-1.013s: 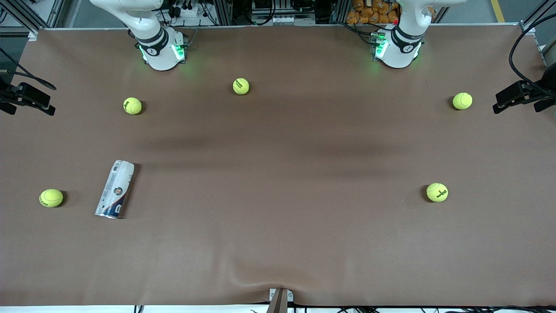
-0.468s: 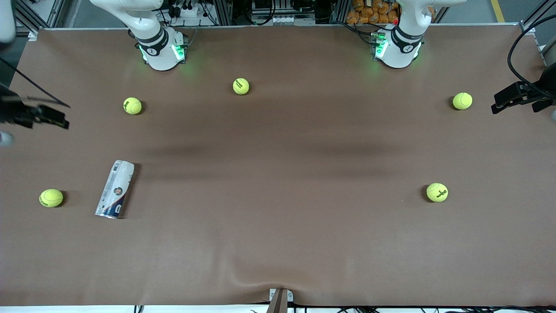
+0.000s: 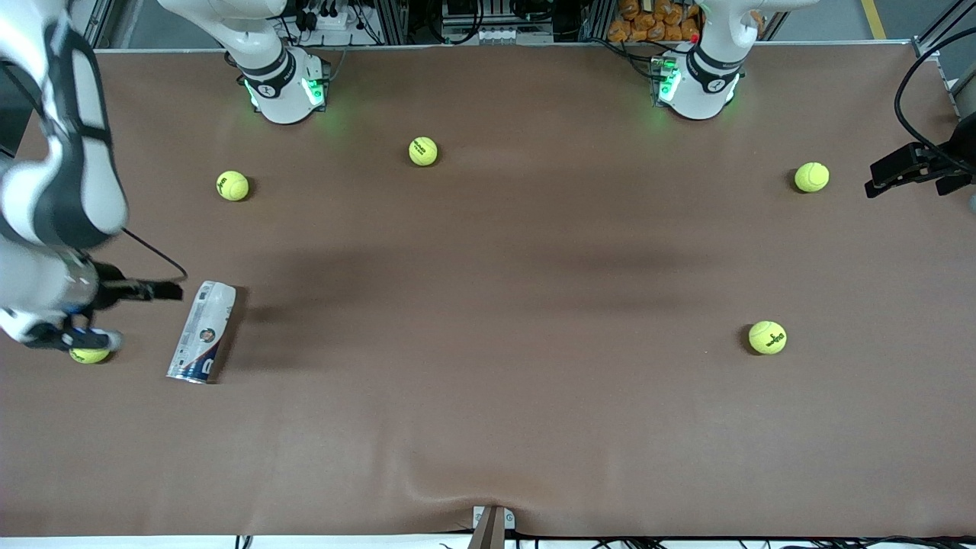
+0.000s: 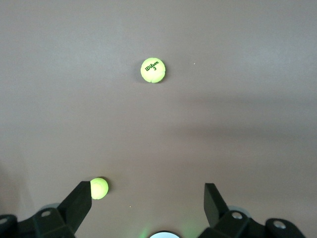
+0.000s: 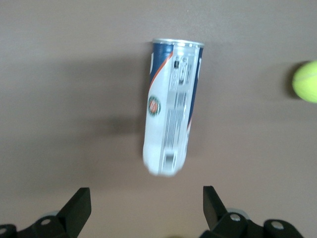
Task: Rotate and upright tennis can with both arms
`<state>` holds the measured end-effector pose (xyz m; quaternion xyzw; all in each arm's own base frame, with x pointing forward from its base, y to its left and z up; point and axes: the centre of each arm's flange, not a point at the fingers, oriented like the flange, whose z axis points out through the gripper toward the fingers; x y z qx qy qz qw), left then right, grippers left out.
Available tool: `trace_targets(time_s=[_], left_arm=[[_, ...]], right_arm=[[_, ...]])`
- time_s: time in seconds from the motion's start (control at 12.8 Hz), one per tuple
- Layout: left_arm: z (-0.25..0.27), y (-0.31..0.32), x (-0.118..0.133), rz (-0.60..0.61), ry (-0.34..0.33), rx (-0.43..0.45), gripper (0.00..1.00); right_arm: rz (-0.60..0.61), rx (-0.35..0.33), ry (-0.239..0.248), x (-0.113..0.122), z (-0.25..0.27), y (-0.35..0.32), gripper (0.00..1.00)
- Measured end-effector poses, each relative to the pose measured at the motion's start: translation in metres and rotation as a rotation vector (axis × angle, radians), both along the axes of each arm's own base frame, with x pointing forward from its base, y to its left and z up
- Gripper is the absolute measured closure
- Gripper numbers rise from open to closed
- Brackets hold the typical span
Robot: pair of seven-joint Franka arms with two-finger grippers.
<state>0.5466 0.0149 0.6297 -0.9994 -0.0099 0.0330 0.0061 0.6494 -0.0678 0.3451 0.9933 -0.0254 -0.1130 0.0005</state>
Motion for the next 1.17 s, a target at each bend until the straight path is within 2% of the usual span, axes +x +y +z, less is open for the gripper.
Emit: trace_targets(time_s=[0.23,0.39,0.55,1.17], left_arm=[[-0.002,0.001,0.001,0.001,0.006,0.000,0.00],[-0.003,0.003,0.001,0.005,0.006,0.000,0.00],[-0.003,0.004,0.001,0.007,0.007,0.000,0.00],[-0.004,0.003,0.001,0.005,0.011,0.000,0.00]], right_arm=[[0.001,0.000,0.014,0.011,-0.084,-0.009,0.00],[0.027,0.005,-0.029,0.017,-0.119,-0.019,0.00],[0.050,0.024,-0.043,0.017,-0.145,-0.035,0.00],[0.074,0.040,-0.015,0.012,-0.166,-0.034,0.00]])
